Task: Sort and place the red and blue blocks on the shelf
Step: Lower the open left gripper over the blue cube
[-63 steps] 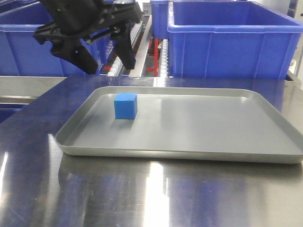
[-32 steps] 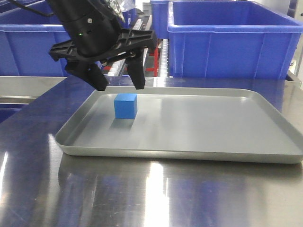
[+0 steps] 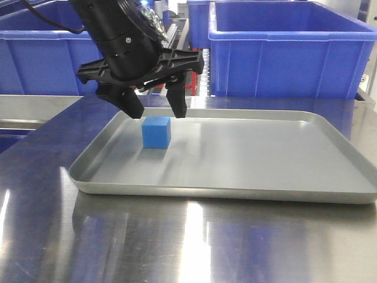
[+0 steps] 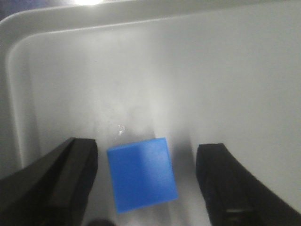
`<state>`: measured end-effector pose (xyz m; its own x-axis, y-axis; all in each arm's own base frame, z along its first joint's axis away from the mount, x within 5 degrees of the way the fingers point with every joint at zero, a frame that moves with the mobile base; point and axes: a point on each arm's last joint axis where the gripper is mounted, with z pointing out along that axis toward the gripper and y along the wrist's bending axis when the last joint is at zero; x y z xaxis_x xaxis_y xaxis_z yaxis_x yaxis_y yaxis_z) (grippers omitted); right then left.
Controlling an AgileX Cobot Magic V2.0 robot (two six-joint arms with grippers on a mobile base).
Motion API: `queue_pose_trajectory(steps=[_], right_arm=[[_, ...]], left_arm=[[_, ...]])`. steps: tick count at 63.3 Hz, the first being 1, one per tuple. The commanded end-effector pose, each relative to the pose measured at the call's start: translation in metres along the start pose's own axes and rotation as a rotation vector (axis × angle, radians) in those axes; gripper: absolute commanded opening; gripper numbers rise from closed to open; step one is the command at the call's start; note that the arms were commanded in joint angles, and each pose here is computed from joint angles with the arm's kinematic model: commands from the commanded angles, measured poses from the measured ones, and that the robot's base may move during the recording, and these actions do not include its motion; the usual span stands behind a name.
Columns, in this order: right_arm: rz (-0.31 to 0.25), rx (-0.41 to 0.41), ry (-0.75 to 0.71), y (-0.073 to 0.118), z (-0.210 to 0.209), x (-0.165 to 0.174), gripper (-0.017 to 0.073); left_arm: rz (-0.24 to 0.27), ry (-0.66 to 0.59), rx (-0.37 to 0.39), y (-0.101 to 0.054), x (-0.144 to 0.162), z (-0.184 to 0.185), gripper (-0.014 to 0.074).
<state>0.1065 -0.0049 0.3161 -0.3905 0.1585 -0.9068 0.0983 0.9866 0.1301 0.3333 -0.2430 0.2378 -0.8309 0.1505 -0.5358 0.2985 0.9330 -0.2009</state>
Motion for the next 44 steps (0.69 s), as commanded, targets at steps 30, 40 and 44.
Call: queue_pose_trajectory(steps=[30,40,44], right_arm=[[-0.011,-0.003,-0.105,0.001,-0.004,-0.015,0.005],[-0.011,-0.003,-0.105,0.001,-0.004,-0.015,0.005],[-0.011,-0.003,-0.105,0.001,-0.004,-0.015,0.005]], left_arm=[[-0.005,-0.056,0.023,-0.006,-0.011,-0.009,0.049],[-0.006,-0.05,0.02,-0.005,-0.01,-0.007,0.049],[-0.005,-0.048,0.019,-0.005,-0.01,-0.006,0.049]])
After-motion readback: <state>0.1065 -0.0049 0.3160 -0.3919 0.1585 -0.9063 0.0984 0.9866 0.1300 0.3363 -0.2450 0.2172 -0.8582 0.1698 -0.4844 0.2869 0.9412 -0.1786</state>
